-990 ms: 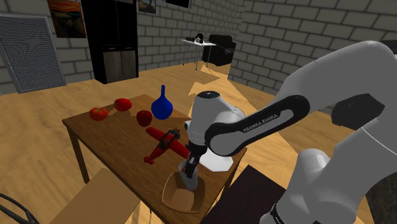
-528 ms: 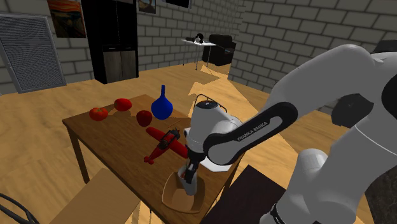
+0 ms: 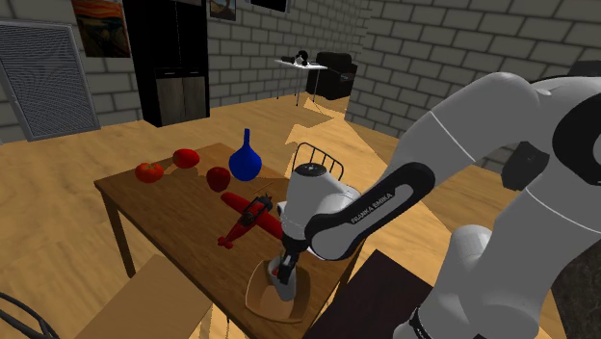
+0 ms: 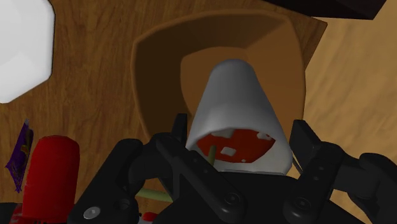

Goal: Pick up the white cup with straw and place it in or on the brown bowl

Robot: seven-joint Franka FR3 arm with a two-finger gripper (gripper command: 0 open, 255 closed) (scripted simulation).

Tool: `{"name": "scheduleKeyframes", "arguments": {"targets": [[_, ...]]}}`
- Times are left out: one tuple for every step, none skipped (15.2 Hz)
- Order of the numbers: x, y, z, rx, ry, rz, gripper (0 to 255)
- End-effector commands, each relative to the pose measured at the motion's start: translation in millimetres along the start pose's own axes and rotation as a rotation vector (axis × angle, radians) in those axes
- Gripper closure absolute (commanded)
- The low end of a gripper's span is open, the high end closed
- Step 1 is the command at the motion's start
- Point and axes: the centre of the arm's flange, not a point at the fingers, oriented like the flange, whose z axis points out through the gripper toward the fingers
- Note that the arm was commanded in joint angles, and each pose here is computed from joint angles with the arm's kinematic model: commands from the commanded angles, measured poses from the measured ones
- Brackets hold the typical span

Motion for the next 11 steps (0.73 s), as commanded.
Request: {"name": "scheduleKeyframes", "arguments": {"targets": [[0.2, -0.1, 0.2, 0.000, 0.001, 0.000, 255], [0.2, -0.1, 0.2, 0.000, 0.001, 0.000, 255], [0.2, -0.1, 0.2, 0.000, 0.001, 0.000, 255], [0.2, -0.1, 0.2, 0.000, 0.001, 0.000, 255], [0.2, -0.1, 0.2, 0.000, 0.001, 0.000, 0], [0.2, -0.1, 0.2, 0.000, 0.001, 0.000, 0], [0.2, -0.1, 0.2, 0.000, 0.001, 0.000, 0], [0.2, -0.1, 0.2, 0.000, 0.001, 0.000, 0], [0.2, -0.1, 0.2, 0.000, 0.001, 0.000, 0], [0.2, -0.1, 0.2, 0.000, 0.001, 0.000, 0], [0.2, -0.1, -13.0, 0.000, 0.001, 0.000, 0]]}}
